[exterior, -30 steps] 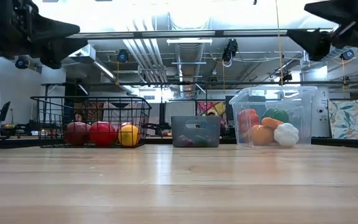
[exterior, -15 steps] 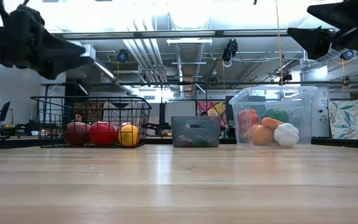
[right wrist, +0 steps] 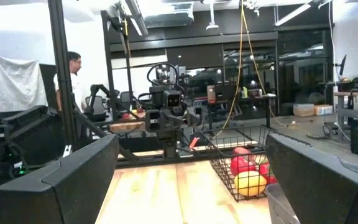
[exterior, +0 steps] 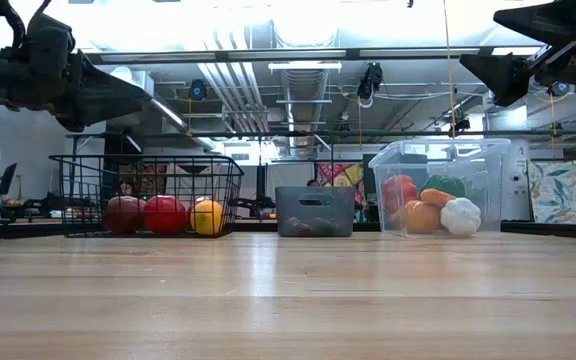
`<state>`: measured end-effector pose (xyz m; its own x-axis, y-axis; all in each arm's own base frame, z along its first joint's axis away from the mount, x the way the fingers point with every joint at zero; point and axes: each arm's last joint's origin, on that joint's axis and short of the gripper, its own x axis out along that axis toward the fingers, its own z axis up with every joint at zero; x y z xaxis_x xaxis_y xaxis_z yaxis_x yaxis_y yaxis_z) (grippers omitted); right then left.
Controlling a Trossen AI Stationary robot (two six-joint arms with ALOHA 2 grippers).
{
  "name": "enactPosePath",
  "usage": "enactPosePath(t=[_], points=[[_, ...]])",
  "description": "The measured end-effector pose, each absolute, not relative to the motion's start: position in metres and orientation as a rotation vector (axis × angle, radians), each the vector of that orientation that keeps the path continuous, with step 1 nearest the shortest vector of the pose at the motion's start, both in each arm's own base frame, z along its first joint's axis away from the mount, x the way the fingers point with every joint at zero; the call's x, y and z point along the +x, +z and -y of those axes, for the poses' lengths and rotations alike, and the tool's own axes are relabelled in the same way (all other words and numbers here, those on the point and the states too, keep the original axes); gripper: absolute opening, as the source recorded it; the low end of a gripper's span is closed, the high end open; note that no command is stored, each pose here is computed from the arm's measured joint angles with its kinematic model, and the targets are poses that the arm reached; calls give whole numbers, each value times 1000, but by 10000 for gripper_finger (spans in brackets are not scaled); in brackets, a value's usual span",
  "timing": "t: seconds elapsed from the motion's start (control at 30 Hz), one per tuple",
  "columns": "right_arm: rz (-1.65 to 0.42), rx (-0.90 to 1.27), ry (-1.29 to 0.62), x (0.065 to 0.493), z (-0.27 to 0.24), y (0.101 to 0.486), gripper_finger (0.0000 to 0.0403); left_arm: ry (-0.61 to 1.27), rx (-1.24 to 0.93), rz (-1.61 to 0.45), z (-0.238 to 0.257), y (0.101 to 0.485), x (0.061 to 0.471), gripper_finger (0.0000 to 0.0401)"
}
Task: Sort produce into baskets
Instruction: Return to Home Position
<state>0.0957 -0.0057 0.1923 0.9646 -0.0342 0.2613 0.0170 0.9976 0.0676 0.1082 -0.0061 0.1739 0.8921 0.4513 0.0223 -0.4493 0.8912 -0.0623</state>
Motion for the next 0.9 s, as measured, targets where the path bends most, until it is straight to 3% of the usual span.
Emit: enactPosePath(t=[0.9], points=[[264, 65, -28, 96, 6, 192, 396, 467, -36, -2, 7, 171, 111, 232]])
